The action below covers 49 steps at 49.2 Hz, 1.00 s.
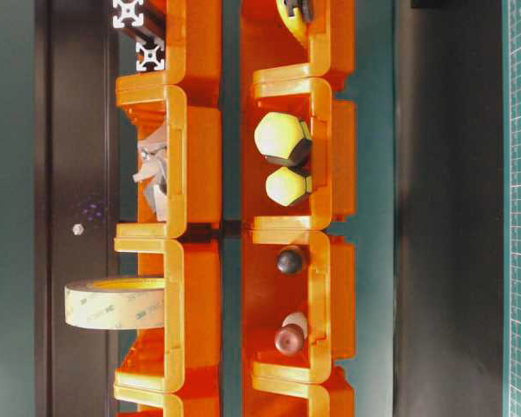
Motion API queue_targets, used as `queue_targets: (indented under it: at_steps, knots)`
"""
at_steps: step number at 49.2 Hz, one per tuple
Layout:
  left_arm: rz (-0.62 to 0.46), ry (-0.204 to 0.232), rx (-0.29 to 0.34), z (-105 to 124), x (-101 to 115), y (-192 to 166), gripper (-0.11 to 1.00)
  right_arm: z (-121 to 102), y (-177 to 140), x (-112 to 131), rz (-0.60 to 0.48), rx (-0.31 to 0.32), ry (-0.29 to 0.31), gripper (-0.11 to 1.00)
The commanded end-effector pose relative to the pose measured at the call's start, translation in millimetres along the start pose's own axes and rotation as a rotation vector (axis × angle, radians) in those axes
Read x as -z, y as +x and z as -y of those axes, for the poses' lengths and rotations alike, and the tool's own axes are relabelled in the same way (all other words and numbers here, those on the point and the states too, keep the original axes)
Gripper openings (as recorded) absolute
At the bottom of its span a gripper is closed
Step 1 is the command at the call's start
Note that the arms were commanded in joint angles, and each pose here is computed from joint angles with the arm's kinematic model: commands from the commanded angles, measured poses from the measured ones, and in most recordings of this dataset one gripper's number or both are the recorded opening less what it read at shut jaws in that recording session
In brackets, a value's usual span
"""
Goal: Pick frame from container rack with right arm.
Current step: 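Move the right gripper from rest toward the orange rack's right side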
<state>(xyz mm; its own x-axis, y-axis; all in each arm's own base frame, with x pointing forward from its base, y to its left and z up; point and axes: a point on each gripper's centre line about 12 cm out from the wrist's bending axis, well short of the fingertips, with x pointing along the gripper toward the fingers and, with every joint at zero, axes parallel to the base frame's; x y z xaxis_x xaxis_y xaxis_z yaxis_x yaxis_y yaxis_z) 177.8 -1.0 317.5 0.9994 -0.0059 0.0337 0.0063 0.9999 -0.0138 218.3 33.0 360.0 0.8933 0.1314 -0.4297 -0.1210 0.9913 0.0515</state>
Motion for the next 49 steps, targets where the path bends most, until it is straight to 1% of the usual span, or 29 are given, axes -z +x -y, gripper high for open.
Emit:
queue_targets:
  at_steps: [1, 3, 8, 9, 11, 15, 20, 24, 29, 32, 37, 40, 41, 44, 47, 49]
  knots:
    - [0.020, -0.002, 0.003, 0.7, -11.0, 1.7, 0.00, -6.4, 1.2, -27.8, -0.114, 0.005, -0.047, 0.00]
    - [0.018, -0.002, 0.003, 0.7, -10.8, 2.0, 0.00, -8.6, 5.7, -32.8, -0.166, 0.014, -0.077, 0.00]
    - [0.012, -0.002, 0.003, 0.7, -9.3, 2.9, 0.00, -10.9, 15.0, -43.7, -0.282, 0.065, -0.171, 0.00]
    - [0.011, -0.002, 0.003, 0.7, -9.1, 2.9, 0.00, -11.6, 17.0, -46.6, -0.310, 0.083, -0.199, 0.00]
    - [0.011, -0.002, 0.003, 0.7, -9.0, 3.2, 0.00, -11.0, 19.1, -50.5, -0.345, 0.117, -0.231, 0.00]
    - [0.009, -0.003, 0.003, 0.7, -8.8, 3.2, 0.00, -10.2, 22.8, -53.9, -0.410, 0.189, -0.271, 0.00]
    - [0.009, -0.002, 0.005, 0.9, -8.8, 3.2, 0.00, -5.6, 29.4, -51.0, -0.492, 0.323, -0.320, 0.00]
    - [0.008, -0.002, 0.005, 0.9, -8.6, 3.2, 0.00, -4.7, 35.9, -47.9, -0.532, 0.439, -0.393, 0.00]
    - [0.000, -0.002, 0.004, 0.9, -7.2, 3.2, 0.00, -9.1, 45.4, -42.2, -0.561, 0.575, -0.518, 0.00]
    - [-0.006, -0.002, 0.004, 0.9, -6.5, 3.2, 0.00, -15.1, 51.9, -38.4, -0.577, 0.641, -0.601, 0.00]
    - [-0.022, -0.002, 0.003, 0.8, -4.7, 3.2, 0.00, -23.6, 61.2, -32.5, -0.625, 0.755, -0.711, 0.00]
    - [-0.028, -0.002, 0.003, 0.7, -4.0, 3.1, 0.00, -25.6, 63.9, -31.3, -0.660, 0.837, -0.758, 0.00]
    - [-0.031, -0.002, 0.003, 0.7, -3.6, 3.1, 0.00, -26.2, 65.0, -30.7, -0.679, 0.882, -0.780, 0.00]
    - [-0.037, -0.002, 0.003, 0.7, -2.9, 3.1, 0.00, -27.4, 67.1, -29.9, -0.706, 0.959, -0.823, 0.00]
    - [-0.044, -0.002, 0.002, 0.7, -1.5, 3.1, 0.00, -29.6, 68.7, -27.8, -0.731, 1.018, -0.864, 0.00]
    - [-0.048, 0.000, 0.001, 0.4, -1.2, 3.0, 0.00, -31.4, 69.6, -26.4, -0.741, 1.042, -0.878, 0.00]
